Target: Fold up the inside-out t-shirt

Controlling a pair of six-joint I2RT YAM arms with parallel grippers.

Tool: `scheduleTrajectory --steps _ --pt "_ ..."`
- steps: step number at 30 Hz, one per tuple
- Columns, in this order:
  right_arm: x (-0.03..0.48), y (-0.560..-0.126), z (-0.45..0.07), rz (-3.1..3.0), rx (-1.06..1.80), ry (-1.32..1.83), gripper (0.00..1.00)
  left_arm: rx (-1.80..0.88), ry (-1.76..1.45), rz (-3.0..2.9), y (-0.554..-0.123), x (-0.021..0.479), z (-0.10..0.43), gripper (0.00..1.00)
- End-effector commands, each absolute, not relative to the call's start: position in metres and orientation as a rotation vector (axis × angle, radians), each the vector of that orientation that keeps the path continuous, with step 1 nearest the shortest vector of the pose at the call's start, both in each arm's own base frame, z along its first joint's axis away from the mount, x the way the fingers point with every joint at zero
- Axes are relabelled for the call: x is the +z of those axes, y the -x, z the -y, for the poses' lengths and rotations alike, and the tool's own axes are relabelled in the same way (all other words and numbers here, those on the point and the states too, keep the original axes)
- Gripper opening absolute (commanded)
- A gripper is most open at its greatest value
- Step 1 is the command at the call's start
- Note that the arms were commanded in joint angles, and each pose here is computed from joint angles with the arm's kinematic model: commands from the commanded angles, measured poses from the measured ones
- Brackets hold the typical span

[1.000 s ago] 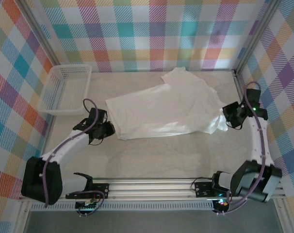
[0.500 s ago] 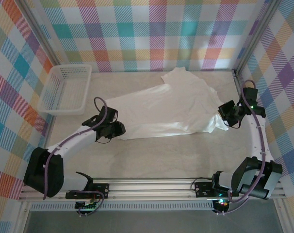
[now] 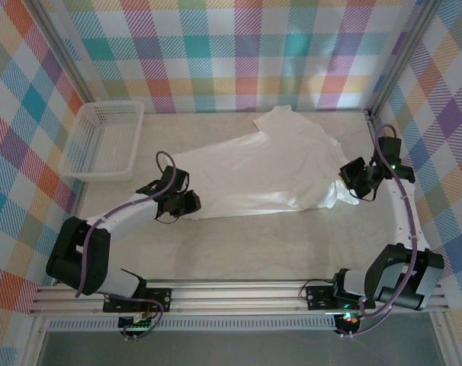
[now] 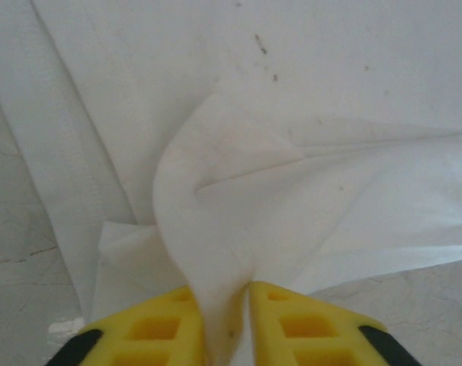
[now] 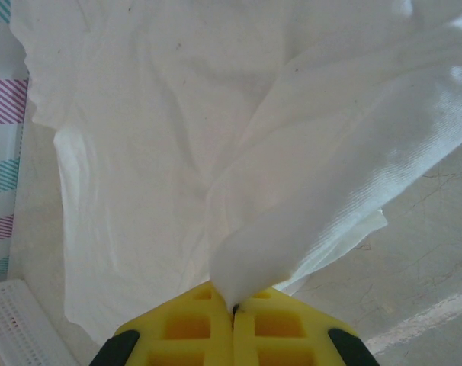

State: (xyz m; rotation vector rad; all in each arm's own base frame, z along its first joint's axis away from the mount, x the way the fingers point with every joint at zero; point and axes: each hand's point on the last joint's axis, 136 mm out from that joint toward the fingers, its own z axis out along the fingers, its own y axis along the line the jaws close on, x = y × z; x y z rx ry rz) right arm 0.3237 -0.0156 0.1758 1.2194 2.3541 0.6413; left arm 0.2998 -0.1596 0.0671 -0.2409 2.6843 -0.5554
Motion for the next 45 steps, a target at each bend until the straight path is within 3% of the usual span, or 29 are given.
scheduleTrajectory --steps 1,5,8,15,19,26,30,33,42,45 --pt "0.184 -0.33 0.011 -2.352 0.674 -1.177 0.0 -0.596 0.24 -2.667 -0.295 0.071 0.161 0.02" --pt "0.199 -0.335 0.006 -2.32 0.698 -1.168 0.0 -0.673 0.248 -2.61 -0.299 0.1 0.168 0.0" --pt "0.237 -0.347 -0.004 -2.255 0.762 -1.136 0.0 -0.748 0.288 -2.501 -0.318 0.161 0.165 0.0" --pt "0.462 -0.391 -0.008 -1.808 0.9 -0.851 0.0 -0.875 0.332 -2.098 -0.388 0.397 0.106 0.0" --pt "0.568 -0.359 -0.006 -1.567 0.893 -0.684 0.0 -0.893 0.233 -1.906 -0.367 0.504 0.096 0.0" --pt "0.67 -0.283 -0.017 -1.288 0.864 -0.411 0.0 -0.899 0.079 -1.636 -0.295 0.604 0.094 0.0" --pt "0.694 -0.261 -0.013 -1.211 0.798 -0.372 0.0 -0.813 0.108 -1.544 -0.274 0.628 0.078 0.0" --pt "0.701 -0.271 -0.007 -1.197 0.764 -0.376 0.0 -0.744 0.149 -1.555 -0.29 0.624 0.068 0.0" --pt "0.687 -0.39 -0.004 -1.247 0.822 -0.34 0.0 -0.786 0.236 -1.662 -0.43 0.568 0.063 0.0" --pt "0.691 -0.416 0.003 -1.2 0.78 -0.28 0.0 -0.752 0.266 -1.649 -0.457 0.566 0.055 0.0"
